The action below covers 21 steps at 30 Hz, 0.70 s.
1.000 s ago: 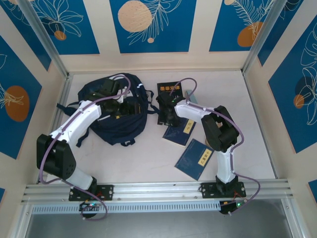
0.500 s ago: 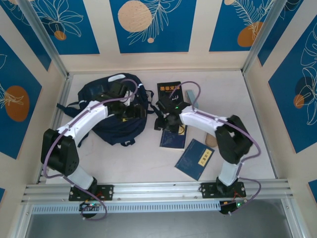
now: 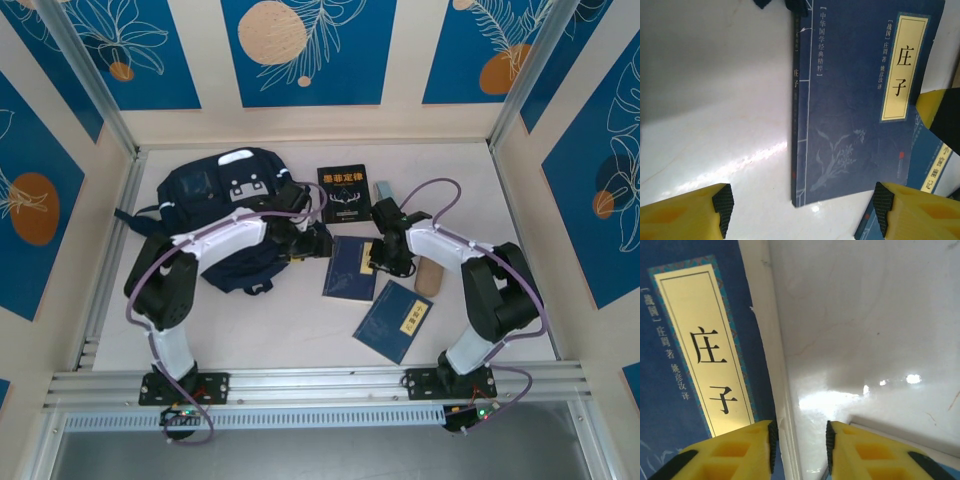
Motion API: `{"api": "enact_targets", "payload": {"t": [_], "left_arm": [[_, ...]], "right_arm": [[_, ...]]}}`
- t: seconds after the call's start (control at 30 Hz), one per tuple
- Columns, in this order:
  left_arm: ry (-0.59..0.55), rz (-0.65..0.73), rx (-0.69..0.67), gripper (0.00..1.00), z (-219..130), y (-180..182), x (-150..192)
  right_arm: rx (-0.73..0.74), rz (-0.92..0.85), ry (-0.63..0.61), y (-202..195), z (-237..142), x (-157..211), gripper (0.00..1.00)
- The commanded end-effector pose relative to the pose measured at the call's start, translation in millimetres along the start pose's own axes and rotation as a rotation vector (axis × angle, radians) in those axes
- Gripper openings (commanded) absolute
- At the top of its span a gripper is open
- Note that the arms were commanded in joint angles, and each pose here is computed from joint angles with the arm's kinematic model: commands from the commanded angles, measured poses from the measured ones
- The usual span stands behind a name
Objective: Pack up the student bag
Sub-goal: Pick up the book at the center of the table.
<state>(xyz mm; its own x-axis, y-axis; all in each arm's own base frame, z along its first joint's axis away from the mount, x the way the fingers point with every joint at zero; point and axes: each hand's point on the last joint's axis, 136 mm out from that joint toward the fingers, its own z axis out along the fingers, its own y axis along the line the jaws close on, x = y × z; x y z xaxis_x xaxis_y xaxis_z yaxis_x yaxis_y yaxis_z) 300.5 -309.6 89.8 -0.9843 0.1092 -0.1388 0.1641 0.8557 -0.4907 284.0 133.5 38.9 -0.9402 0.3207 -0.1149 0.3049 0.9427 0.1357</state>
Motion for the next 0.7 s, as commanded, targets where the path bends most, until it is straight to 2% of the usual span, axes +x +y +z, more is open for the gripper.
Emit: {"api": "enact_targets", "payload": {"t": [0.0,0.2,0.37,0.67], "left_arm": [[0.012,-0.012,0.017,0.74,13.9,-8.9,-6.4],[0.066,-0.029,0.016,0.68,39.8,-4.3,-2.7],[0.105,-0.031,0.044,0.53,53.0,-9.8,1.8],[0.138,-0.036,0.027,0.42,69.7,-7.4,11.2]], "right_arm": [[-0.034,-0.006,0.051,3.7,10.7,4.5,0.32],[-0.042,0.001,0.068,4.1,19.5,2.5,0.25],[-0.041,0.001,0.084,3.2,24.4,4.4,0.24],[-0.057,0.0,0.101,7.5,26.4,5.6,0.2]]}}
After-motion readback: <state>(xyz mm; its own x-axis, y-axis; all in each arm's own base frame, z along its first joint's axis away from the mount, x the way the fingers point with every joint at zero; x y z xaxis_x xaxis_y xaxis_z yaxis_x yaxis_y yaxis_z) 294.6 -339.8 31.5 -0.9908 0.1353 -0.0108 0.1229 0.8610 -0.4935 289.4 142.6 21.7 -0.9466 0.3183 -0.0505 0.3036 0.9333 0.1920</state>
